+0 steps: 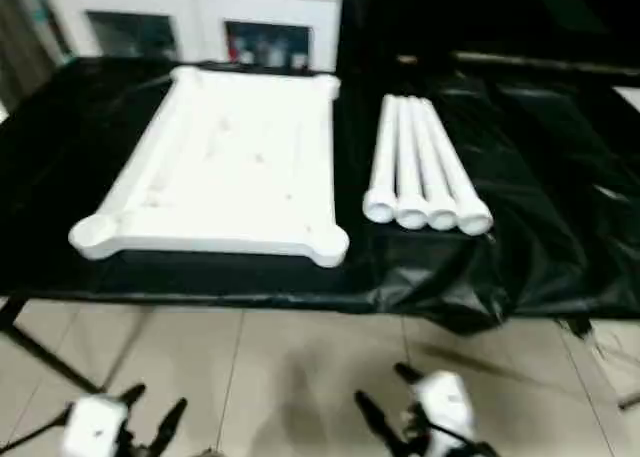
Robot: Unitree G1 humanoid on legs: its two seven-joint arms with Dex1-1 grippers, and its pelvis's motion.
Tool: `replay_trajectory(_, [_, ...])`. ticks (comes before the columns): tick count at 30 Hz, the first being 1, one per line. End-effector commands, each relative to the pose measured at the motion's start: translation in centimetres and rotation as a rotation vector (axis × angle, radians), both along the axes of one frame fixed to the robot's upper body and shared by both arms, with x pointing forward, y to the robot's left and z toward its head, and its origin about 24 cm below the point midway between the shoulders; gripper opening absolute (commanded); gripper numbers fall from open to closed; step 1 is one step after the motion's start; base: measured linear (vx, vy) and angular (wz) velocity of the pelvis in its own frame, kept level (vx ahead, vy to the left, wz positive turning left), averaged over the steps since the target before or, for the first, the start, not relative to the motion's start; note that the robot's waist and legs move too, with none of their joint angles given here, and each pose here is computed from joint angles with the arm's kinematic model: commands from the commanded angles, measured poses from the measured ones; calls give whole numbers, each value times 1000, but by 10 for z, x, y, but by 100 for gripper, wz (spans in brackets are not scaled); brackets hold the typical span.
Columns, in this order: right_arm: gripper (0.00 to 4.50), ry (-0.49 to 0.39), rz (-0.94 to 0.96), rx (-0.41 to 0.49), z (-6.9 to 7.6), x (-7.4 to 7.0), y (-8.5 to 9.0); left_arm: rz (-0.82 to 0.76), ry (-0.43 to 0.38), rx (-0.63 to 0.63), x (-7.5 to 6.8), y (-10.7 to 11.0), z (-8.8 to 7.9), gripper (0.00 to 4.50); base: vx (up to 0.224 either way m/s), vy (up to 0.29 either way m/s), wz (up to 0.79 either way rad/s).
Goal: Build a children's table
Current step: Move to table
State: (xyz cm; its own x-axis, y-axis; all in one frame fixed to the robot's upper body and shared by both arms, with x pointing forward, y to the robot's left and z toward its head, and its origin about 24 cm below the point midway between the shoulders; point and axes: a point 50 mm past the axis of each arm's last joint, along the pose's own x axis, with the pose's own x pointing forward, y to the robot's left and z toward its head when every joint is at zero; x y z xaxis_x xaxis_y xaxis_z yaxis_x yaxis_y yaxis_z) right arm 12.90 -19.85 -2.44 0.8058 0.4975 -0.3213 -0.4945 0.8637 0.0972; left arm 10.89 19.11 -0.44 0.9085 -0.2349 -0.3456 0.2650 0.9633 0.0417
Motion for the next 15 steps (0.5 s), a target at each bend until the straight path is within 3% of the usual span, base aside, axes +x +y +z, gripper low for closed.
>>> replay_trajectory(1, [391, -79, -50, 10, 22, 17, -14, 20, -70, -5, 13, 2, 27, 363, 0, 0, 0])
replay_trajectory(2, [391, -86, -56, 15, 26, 19, -15, 22, -79, -6, 15, 2, 30, 363, 0, 0, 0])
replay_trajectory(7, [391, -281, -107, 12, 84, 80, -13, 26, -260, -40, 73, 3, 70, 363, 0, 0, 0])
replay_trajectory(10, [391, -300, -110, 7, 93, 93, -9, 38, -282, -39, 85, 4, 74, 363, 0, 0, 0])
replay_trajectory(11, [391, -325, -157, 27, 103, 122, -2, 77, -325, -53, 110, 6, 83, 363, 0, 0, 0])
replay_trajectory(12, [391, -331, -170, 29, 106, 129, 0, 90, -338, -55, 117, 7, 85, 363, 0, 0, 0])
replay_trajectory(14, [391, -307, -295, 31, 109, 166, 7, 130, -346, -51, 149, 4, 95, 363, 0, 0, 0])
replay_trajectory(15, [391, -286, -336, 25, 108, 175, 8, 129, -352, -38, 157, 0, 98, 363, 0, 0, 0])
